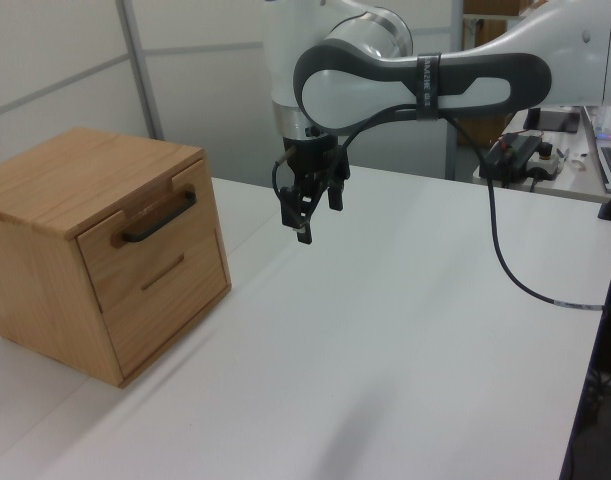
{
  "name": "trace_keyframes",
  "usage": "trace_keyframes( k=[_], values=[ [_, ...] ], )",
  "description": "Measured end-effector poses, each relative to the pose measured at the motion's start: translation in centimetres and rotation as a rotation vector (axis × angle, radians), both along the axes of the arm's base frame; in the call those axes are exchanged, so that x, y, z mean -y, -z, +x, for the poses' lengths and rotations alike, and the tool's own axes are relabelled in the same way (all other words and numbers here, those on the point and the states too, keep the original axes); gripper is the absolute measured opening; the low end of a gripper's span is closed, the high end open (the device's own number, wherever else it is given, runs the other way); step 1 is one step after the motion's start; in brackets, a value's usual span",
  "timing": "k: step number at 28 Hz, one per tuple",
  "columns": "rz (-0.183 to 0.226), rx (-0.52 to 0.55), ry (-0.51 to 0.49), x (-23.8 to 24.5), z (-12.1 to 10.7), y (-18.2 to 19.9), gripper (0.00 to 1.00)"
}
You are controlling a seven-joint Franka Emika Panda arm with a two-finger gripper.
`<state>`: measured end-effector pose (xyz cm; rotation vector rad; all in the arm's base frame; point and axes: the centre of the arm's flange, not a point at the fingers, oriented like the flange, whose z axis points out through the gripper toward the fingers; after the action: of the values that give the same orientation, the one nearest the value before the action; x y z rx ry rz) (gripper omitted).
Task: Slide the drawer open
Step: 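Move the open gripper toward the upper drawer's black handle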
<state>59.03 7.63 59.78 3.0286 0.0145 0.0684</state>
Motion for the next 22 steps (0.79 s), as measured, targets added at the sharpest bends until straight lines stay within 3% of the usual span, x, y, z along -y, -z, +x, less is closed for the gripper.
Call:
trace_keyframes(
  k=[2, 11, 14, 19, 22],
  values=[
    [0.006, -0.001, 0.000, 0.6, 0.1, 0.0, 1.00],
    [0.159, 0.006, 0.059, 5.1, 0.1, -1.3, 1.00],
    [0.189, 0.024, 0.089, 5.5, 0.3, -1.6, 1.00],
    [0.225, 0.115, 0.252, 5.4, 1.2, -2.3, 1.00],
    [0.261, 0.192, 0.423, 5.3, 2.2, -2.7, 1.00]
  ],
)
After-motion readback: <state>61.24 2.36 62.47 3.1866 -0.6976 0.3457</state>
